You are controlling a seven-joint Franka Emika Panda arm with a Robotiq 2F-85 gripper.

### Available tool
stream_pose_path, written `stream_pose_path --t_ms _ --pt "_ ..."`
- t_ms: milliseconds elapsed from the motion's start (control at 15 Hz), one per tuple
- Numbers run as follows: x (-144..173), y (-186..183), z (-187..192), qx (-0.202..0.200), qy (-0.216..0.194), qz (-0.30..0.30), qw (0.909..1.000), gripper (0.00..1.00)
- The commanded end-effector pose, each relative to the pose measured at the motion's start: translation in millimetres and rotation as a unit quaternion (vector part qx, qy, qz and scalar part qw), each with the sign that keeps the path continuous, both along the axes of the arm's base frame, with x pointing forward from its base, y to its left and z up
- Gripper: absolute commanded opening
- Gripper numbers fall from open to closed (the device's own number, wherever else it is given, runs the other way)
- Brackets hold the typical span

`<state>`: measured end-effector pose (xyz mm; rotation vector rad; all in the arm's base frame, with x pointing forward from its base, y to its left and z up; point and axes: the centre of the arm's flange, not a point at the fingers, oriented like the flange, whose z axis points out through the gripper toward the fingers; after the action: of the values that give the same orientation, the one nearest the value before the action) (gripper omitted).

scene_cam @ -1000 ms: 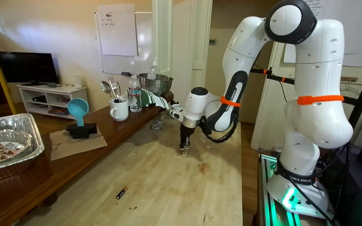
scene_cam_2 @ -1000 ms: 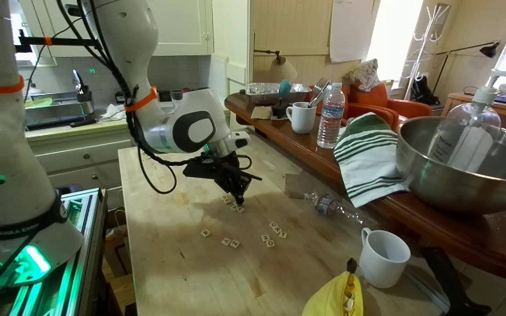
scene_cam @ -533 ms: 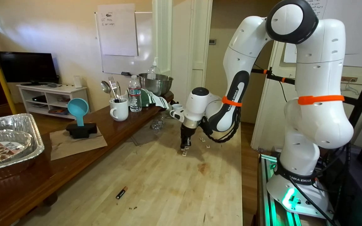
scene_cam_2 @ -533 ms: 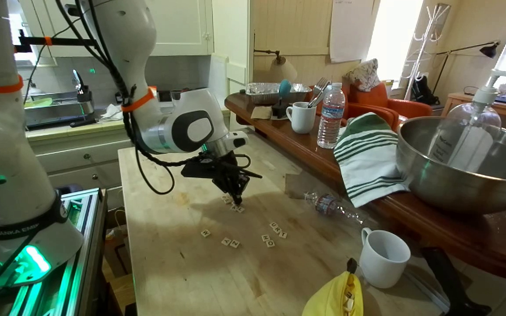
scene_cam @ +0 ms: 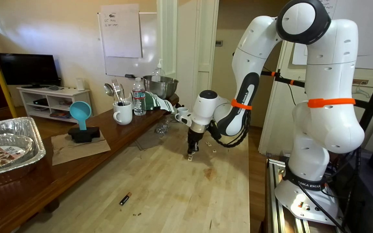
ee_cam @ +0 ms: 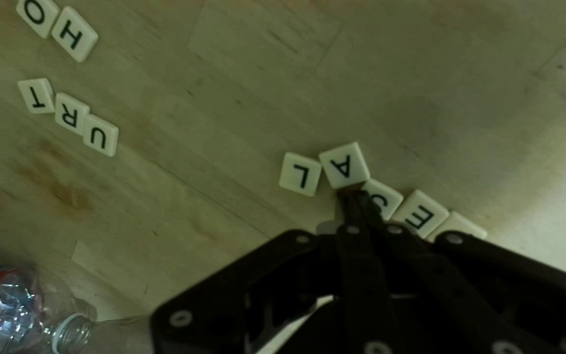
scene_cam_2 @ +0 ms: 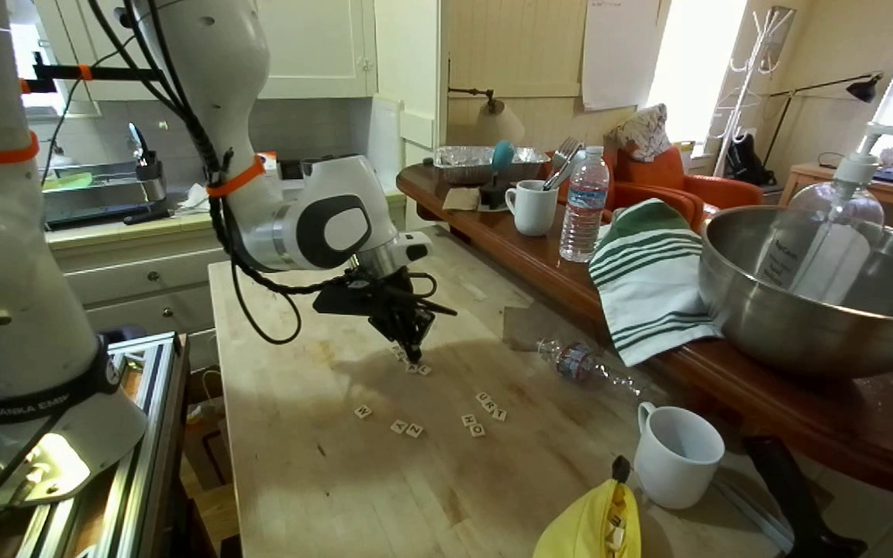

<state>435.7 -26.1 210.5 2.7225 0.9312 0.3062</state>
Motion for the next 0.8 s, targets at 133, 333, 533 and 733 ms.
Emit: stream_pose_path --t_ms 133,333,533,733 --pt "-24.6 8.4 -24.3 0.003 0.023 -0.003 0.9997 0.0" --pt "-24.6 10.3 -25.2 0.006 0.025 -0.006 0.9996 0.0" --pt "-25.0 11.8 -25.7 0.009 0.027 -0.012 0.9995 0.0" --pt "-25.0 12.5 -25.9 0.01 0.027 -0.016 0.9995 0.0"
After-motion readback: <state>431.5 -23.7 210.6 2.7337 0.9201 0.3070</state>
